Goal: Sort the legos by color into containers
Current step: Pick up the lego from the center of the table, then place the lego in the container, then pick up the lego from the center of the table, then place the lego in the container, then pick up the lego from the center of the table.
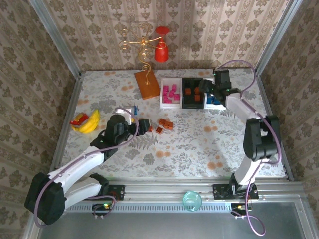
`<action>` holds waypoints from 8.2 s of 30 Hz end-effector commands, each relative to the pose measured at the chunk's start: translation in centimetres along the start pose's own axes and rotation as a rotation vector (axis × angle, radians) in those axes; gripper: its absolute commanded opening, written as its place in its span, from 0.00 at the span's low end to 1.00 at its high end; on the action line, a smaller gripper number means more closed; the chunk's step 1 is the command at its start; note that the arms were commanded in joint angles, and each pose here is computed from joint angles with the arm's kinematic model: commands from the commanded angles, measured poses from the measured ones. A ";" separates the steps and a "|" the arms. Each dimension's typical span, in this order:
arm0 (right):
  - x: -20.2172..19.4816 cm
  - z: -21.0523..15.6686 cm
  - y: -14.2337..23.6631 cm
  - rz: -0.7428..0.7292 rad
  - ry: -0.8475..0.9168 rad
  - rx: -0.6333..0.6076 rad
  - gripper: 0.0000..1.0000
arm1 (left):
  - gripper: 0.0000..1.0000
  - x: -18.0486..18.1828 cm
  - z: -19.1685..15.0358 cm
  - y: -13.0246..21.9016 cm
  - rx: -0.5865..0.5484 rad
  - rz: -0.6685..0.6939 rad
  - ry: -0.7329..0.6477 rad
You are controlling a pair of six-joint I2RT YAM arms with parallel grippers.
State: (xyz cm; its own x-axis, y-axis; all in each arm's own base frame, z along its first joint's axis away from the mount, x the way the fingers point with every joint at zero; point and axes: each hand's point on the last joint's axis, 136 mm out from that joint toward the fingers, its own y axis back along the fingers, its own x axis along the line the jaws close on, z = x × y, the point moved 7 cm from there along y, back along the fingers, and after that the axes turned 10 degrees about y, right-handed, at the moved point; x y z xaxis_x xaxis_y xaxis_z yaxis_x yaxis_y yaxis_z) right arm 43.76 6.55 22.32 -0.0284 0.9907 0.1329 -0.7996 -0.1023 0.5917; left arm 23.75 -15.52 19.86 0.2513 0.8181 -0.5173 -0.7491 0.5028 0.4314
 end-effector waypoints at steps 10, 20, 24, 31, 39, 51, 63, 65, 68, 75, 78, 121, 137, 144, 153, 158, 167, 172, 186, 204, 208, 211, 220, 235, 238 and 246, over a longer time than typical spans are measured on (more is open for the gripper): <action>13.8 -5.8 6.7 0.397 0.286 -0.037 0.83 | 0.88 7.1 1.1 -3.5 0.095 0.213 0.077; 22.9 -15.4 5.5 0.546 0.644 0.148 0.84 | 0.87 8.6 -0.8 -5.2 0.157 0.250 0.118; 25.1 -17.4 2.9 0.539 0.723 0.199 0.83 | 0.87 9.7 -1.4 -4.0 0.134 0.286 0.140; 27.1 -19.0 -1.7 0.507 0.778 0.264 0.79 | 0.88 11.8 -1.9 -1.4 0.094 0.334 0.190; 27.2 -20.5 -3.4 0.487 0.823 0.328 0.57 | 0.88 12.6 -1.6 0.3 0.039 0.340 0.215; 27.1 -16.9 0.2 0.574 0.743 0.218 0.30 | 0.87 11.1 -1.0 1.0 0.021 0.245 0.231; 17.2 -8.8 4.7 0.638 0.285 0.015 0.24 | 0.87 6.7 -0.5 0.8 0.004 0.128 0.160; 15.2 -8.2 4.9 0.603 0.246 0.000 0.24 | 0.87 5.9 -0.6 0.5 0.011 0.113 0.144; 12.8 -7.5 5.1 0.535 0.206 -0.012 0.24 | 0.86 4.6 -0.5 -0.2 0.032 0.086 0.116; 7.7 -5.8 3.9 0.400 0.053 -0.012 0.24 | 0.87 1.7 -0.1 -1.5 0.103 0.036 0.021; 5.7 -5.0 3.0 0.357 -0.029 -0.008 0.24 | 0.87 0.8 0.4 -1.7 0.124 0.021 -0.005; 5.0 -1.7 -1.2 0.397 -0.040 0.036 0.65 | 0.86 -1.7 1.5 -6.4 0.077 -0.023 -0.181; 14.8 -16.1 2.7 0.358 0.587 0.262 0.83 | 0.86 1.0 2.4 -5.4 0.028 -0.010 -0.052; 15.4 -18.6 0.8 0.320 0.640 0.321 0.82 | 0.86 1.0 2.2 -5.6 0.042 -0.020 -0.047; 15.5 -18.4 -1.7 0.251 0.648 0.332 0.65 | 0.86 1.1 2.1 -5.8 0.050 -0.012 -0.050; 15.0 -18.0 -2.1 0.211 0.651 0.340 0.54 | 0.86 1.1 2.0 -5.9 0.054 -0.015 -0.050; 14.3 -17.8 -2.7 0.225 0.607 0.338 0.40 | 0.86 1.0 2.1 -5.9 0.057 -0.016 -0.050; 14.2 -17.4 -2.0 0.218 0.599 0.337 0.34 | 0.86 1.1 2.1 -5.9 0.057 -0.015 -0.051; 6.6 -7.2 1.3 0.179 0.178 0.057 0.31 | 0.86 0.2 1.9 -6.1 0.076 -0.054 -0.052; 4.2 -0.2 -4.2 0.085 0.036 -0.008 0.65 | 0.86 0.0 2.2 -5.5 0.059 -0.037 -0.081; 5.4 -1.6 -0.4 0.151 0.054 -0.037 0.72 | 0.86 0.3 2.2 -5.5 0.052 -0.019 -0.072; 7.0 -4.0 2.2 0.200 0.093 -0.030 0.75 | 0.86 0.4 2.2 -5.5 0.049 -0.016 -0.070; 11.1 -10.8 7.6 0.274 0.302 0.054 0.81 | 0.86 1.9 1.9 -5.6 0.030 0.046 -0.062; 16.3 -14.4 2.5 0.212 0.442 0.178 0.83 | 0.86 2.5 2.0 -5.3 -0.003 0.069 -0.055; 16.5 -15.4 0.9 0.194 0.470 0.222 0.75 | 0.86 2.4 2.0 -5.3 0.000 0.061 -0.052; 17.1 -17.2 -1.6 0.200 0.496 0.277 0.59 | 0.86 2.2 2.1 -5.2 0.002 0.051 -0.050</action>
State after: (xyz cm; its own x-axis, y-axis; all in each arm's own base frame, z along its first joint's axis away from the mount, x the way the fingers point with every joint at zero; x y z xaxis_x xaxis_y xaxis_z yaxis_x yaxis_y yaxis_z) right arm 33.65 25.05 10.43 -0.4958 0.8666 -0.0568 -0.5642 -0.2717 0.7796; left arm 29.63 -15.91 17.27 0.2336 0.8661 -0.4419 -0.7504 0.4496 0.4846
